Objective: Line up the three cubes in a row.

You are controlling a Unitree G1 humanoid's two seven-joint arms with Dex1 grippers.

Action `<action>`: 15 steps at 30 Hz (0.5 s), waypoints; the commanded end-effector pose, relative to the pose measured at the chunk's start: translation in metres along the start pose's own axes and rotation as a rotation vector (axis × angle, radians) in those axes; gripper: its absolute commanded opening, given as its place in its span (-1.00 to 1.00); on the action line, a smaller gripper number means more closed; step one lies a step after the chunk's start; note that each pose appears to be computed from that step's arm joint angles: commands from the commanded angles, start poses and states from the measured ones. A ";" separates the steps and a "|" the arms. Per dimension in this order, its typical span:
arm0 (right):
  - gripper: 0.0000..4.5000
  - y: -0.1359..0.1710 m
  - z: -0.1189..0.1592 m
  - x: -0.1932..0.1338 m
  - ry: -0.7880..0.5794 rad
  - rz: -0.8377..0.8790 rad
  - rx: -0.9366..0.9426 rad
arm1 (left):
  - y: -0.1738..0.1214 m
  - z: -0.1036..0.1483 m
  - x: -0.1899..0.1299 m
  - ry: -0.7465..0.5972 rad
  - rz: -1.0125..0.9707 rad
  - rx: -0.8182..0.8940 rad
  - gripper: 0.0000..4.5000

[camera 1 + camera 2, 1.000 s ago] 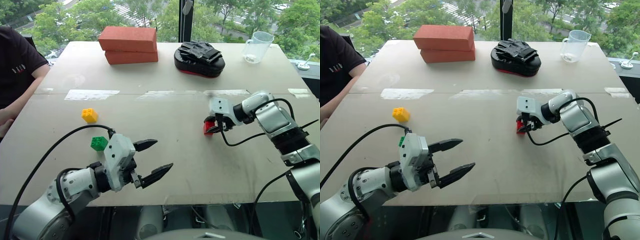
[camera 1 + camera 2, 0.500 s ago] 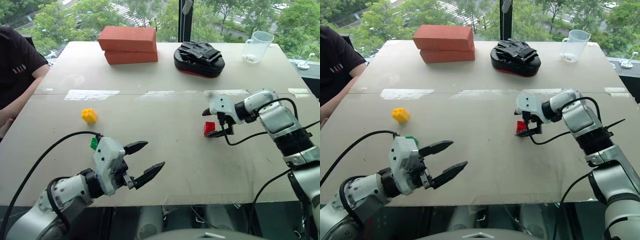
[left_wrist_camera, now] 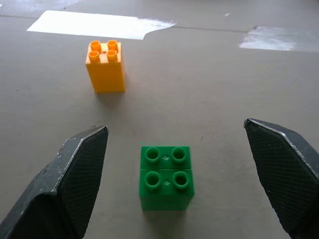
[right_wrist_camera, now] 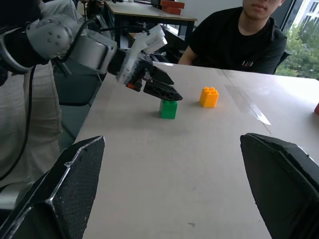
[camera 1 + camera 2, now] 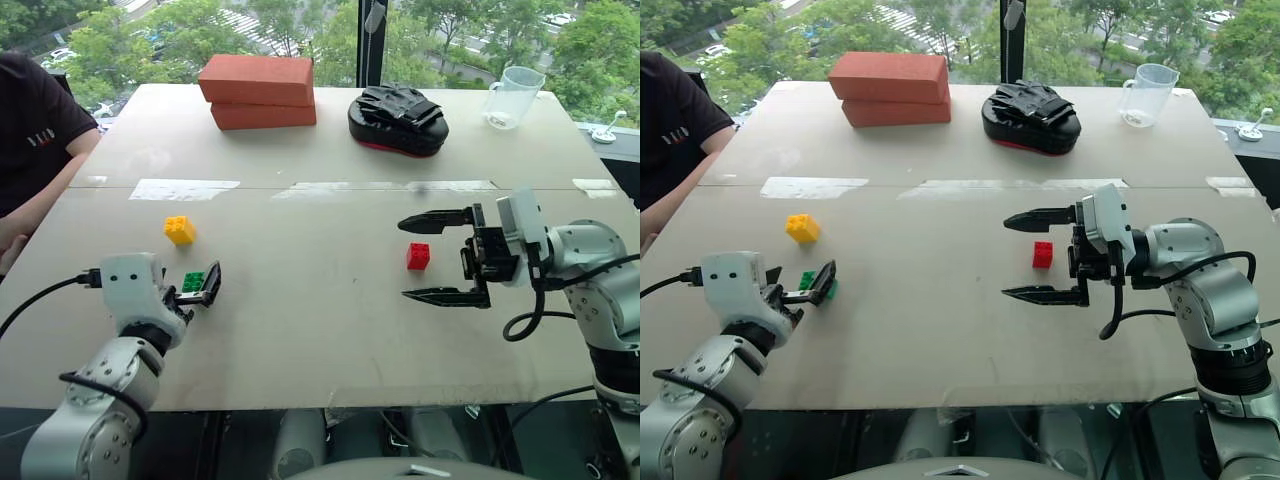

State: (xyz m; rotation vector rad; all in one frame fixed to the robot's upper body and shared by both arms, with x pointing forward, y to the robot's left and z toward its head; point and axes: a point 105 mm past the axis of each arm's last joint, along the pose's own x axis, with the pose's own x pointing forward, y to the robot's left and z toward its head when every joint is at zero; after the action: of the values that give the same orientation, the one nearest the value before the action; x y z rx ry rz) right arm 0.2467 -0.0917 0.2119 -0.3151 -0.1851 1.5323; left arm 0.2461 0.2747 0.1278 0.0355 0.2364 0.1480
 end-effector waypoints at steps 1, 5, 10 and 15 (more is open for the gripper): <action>1.00 0.003 0.011 -0.001 -0.003 0.010 -0.064 | -0.001 -0.011 0.008 0.088 -0.066 0.001 0.77; 1.00 0.001 0.013 -0.004 0.010 -0.014 -0.075 | -0.003 -0.010 0.013 0.099 -0.107 0.011 0.11; 1.00 0.003 0.009 -0.009 0.040 -0.059 -0.076 | -0.009 0.002 0.016 0.064 -0.199 0.064 -0.42; 1.00 -0.002 0.005 -0.022 -0.002 -0.228 -0.021 | -0.067 0.044 0.008 -0.073 -0.770 0.231 -0.42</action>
State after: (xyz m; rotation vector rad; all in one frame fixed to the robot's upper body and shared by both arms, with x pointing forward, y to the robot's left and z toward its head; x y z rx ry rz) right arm 0.2462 -0.1074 0.2045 -0.3092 -0.1624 1.3747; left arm 0.2748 0.2380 0.1403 0.1222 0.2913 -0.4011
